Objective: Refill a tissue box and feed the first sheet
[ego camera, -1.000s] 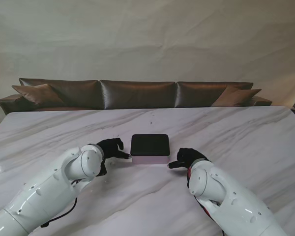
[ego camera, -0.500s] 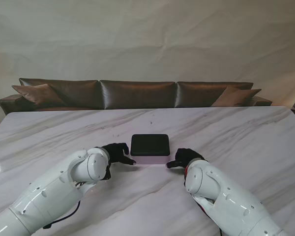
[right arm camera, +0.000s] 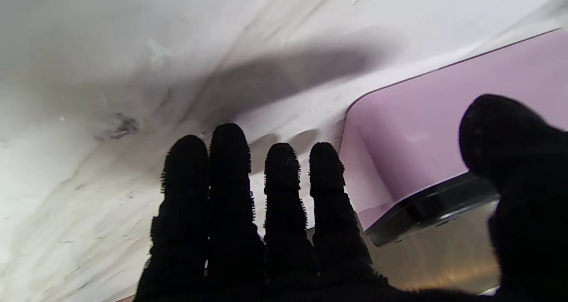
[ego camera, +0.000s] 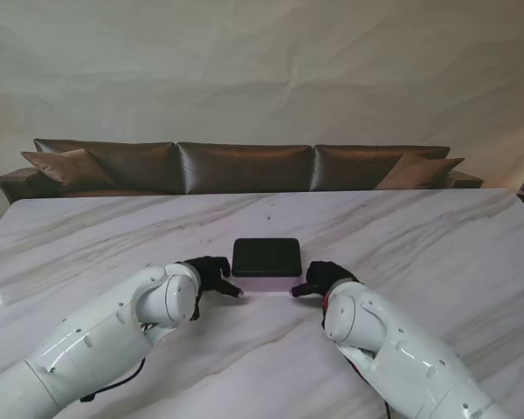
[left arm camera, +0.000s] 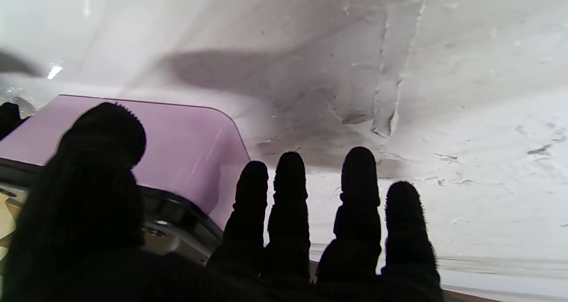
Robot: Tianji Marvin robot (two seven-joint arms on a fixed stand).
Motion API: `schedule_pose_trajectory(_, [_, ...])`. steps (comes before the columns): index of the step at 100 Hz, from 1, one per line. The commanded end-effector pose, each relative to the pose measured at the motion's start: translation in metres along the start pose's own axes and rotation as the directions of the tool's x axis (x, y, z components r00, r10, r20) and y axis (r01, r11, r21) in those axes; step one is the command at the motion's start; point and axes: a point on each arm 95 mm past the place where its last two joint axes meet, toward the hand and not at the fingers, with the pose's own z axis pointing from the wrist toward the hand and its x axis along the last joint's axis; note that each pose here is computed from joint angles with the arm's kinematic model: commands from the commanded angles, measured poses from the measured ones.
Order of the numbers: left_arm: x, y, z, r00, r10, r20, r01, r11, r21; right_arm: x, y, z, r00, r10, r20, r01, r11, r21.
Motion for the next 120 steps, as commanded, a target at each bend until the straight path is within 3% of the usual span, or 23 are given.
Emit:
schedule_pose_trajectory(1, [0.002,0.000,0.003,1.000,-0.004,0.005,0.004,1.000,-0.006,0.003,-0.008,-0.001,1.000,0.003,-0.010,-0.002,1.000,0.030])
schedule_pose_trajectory(25, [0.005,0.003,0.013,1.000,0.004,0.016,-0.004,1.000,0.001,0.007,-0.011,0.000,1.000,-0.002,-0.018,0.003,0.999,0.036])
schedule_pose_trajectory(71, [0.021,0.005,0.017,0.998,-0.037,-0.048,0.038,0.999,0.015,0.022,-0.017,0.000,0.998,0.049,-0.032,-0.049,0.999,0.004])
schedule_pose_trajectory(95, [0.027,0.005,0.012,0.993,-0.097,-0.071,0.103,0.990,0.093,0.028,-0.020,-0.006,0.993,0.109,-0.051,-0.110,0.994,-0.019])
schedule_pose_trajectory(120, [0.031,0.000,0.001,0.987,-0.128,-0.099,0.141,0.980,0.138,0.035,-0.011,-0.018,0.987,0.134,-0.086,-0.142,0.985,-0.099])
